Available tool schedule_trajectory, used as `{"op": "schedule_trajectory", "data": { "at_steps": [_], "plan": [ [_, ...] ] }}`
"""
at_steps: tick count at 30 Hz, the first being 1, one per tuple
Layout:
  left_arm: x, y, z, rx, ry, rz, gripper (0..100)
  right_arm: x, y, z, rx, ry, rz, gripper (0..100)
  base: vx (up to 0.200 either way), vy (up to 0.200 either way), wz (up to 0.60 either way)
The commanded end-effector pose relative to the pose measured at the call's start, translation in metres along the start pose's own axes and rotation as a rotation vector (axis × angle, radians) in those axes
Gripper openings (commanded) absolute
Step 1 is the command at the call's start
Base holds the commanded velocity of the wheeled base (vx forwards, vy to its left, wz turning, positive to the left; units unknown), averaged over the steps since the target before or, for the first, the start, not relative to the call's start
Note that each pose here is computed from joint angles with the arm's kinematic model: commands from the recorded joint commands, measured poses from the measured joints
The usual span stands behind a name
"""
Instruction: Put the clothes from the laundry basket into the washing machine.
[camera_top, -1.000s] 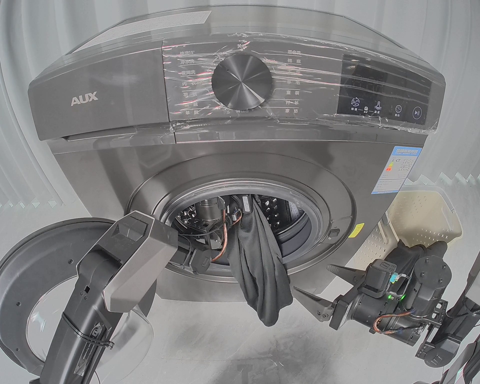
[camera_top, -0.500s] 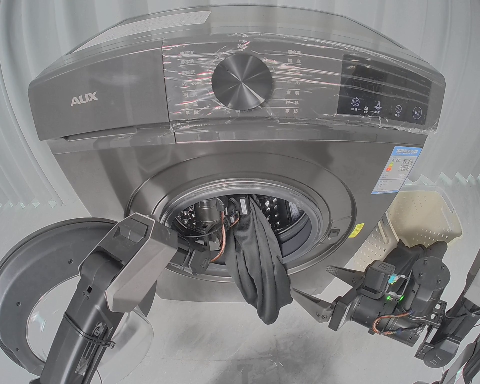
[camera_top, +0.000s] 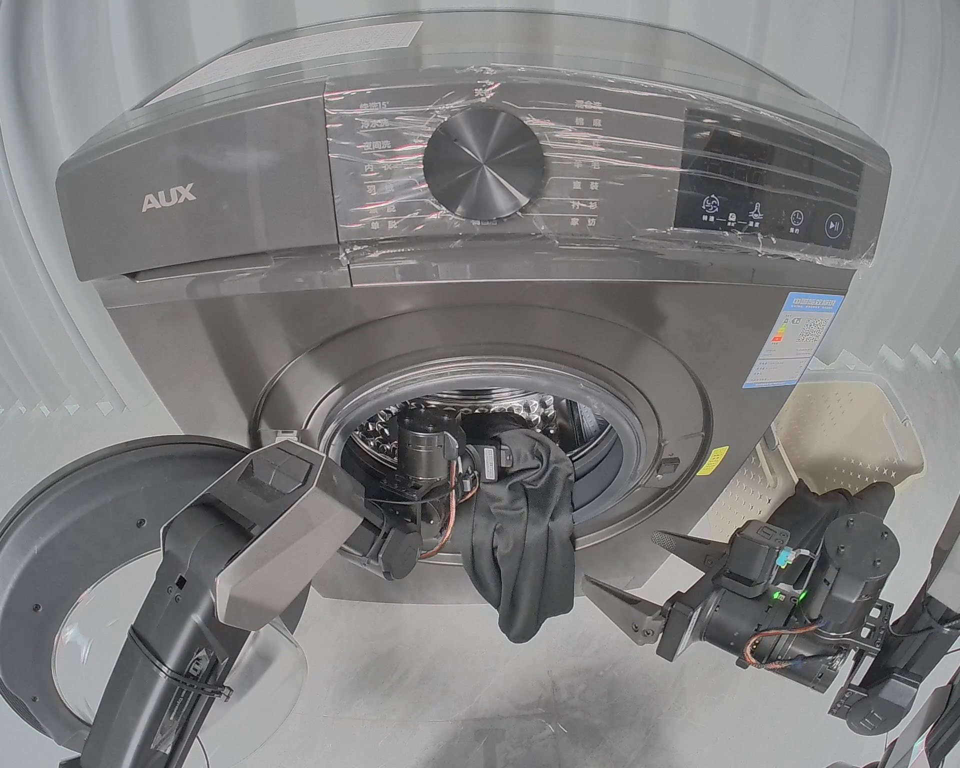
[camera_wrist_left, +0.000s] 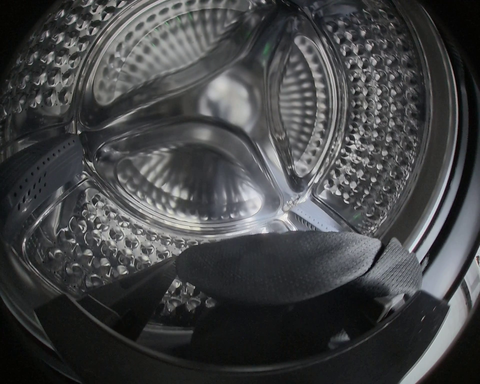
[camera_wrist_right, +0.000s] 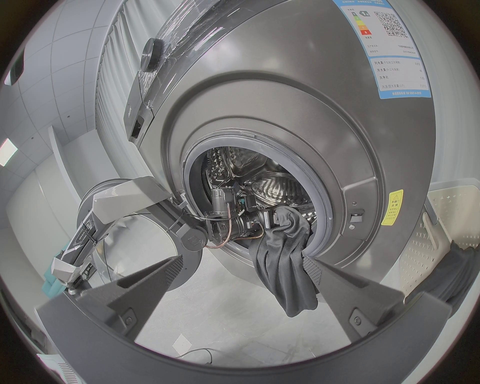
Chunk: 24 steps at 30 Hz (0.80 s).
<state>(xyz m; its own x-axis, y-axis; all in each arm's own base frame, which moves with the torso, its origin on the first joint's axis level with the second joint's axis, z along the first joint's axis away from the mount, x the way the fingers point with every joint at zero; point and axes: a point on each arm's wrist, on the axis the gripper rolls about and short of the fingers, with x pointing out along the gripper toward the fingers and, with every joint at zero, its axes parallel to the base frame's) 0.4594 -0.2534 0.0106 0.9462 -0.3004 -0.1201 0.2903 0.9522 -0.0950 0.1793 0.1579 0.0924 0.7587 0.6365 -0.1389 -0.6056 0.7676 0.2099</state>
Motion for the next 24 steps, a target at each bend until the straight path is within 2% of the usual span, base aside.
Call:
{"op": "schedule_trajectory", "data": {
  "at_steps": [1,7,12,15,17,21,23,24],
  "plan": [
    [-0.01,-0.006,0.001,0.013,0.019,-0.012,100,0.0,0.0,0.0,-0.001,0.0,0.001,100,0.0,0.0,0.0],
    [-0.029,-0.016,0.025,0.013,0.009,-0.037,100,0.0,0.0,0.0,-0.001,0.0,0.001,100,0.0,0.0,0.0],
    [-0.047,-0.015,0.038,0.018,0.024,-0.038,100,0.0,0.0,0.0,-0.001,-0.001,0.001,100,0.0,0.0,0.0],
    [-0.055,-0.013,0.038,0.031,0.045,-0.037,100,0.0,0.0,0.0,-0.001,0.0,0.001,100,0.0,0.0,0.0],
    [-0.063,-0.011,0.034,0.05,0.054,-0.037,100,0.0,0.0,0.0,-0.001,-0.001,0.001,100,0.0,0.0,0.0],
    [-0.072,-0.01,0.026,0.065,0.069,-0.044,100,0.0,0.0,0.0,-0.001,-0.001,0.001,100,0.0,0.0,0.0],
    [-0.077,-0.015,0.02,0.07,0.082,-0.06,100,0.0,0.0,0.0,-0.001,-0.001,0.001,100,0.0,0.0,0.0],
    [-0.084,-0.021,0.014,0.074,0.093,-0.086,100,0.0,0.0,0.0,-0.001,0.0,0.001,100,0.0,0.0,0.0]
  ]
}}
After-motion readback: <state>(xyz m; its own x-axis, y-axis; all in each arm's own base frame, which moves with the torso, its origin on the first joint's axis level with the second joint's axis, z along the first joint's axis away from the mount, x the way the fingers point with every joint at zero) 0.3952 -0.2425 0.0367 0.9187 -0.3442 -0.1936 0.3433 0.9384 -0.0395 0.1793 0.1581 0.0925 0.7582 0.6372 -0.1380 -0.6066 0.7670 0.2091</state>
